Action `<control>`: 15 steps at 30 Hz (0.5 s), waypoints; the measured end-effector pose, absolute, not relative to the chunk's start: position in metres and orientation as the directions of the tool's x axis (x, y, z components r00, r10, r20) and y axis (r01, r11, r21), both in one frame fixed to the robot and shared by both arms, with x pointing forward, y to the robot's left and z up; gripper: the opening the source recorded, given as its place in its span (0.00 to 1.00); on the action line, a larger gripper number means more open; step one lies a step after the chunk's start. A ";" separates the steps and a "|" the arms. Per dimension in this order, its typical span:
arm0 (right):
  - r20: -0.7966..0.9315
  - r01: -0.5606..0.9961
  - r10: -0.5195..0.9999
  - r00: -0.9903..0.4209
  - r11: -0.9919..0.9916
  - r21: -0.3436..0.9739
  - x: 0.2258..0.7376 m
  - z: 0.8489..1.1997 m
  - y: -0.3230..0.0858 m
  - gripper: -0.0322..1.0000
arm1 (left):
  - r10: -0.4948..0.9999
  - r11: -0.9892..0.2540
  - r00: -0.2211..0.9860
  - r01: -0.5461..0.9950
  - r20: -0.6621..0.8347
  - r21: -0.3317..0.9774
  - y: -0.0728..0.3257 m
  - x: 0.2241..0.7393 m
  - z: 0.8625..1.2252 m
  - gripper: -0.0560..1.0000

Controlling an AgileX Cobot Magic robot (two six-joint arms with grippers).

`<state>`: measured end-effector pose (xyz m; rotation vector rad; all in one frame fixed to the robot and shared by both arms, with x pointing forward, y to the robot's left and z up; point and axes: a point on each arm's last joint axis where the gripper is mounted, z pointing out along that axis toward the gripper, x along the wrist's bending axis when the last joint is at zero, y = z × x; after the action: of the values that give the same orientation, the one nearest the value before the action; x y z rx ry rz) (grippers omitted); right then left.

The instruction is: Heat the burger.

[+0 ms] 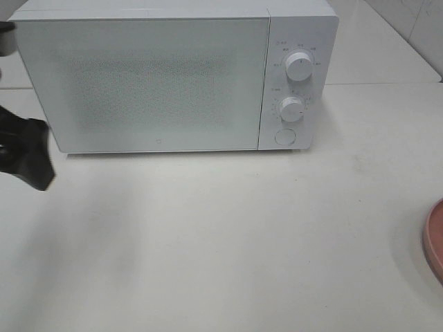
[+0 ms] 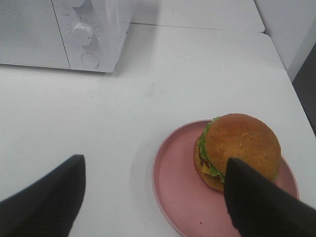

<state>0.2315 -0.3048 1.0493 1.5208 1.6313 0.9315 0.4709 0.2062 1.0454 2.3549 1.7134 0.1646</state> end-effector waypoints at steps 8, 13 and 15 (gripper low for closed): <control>-0.023 0.487 0.998 -0.056 0.048 0.872 0.232 1.049 -0.305 0.76 | 0.993 -0.107 0.116 0.969 -0.026 0.222 0.270 0.453 1.072 0.97; -0.023 0.487 0.998 -0.056 0.048 0.872 0.232 1.049 -0.305 0.76 | 0.996 -0.080 0.090 0.953 -0.020 0.294 0.283 0.434 1.091 0.97; -0.023 0.487 0.998 -0.056 0.048 0.872 0.232 1.049 -0.305 0.76 | 0.996 -0.082 0.092 0.946 -0.018 0.314 0.283 0.430 1.095 0.97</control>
<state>0.2315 -0.3048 1.0493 1.5208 1.6313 0.9315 0.4299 0.2832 1.0954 2.1247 1.9434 0.2934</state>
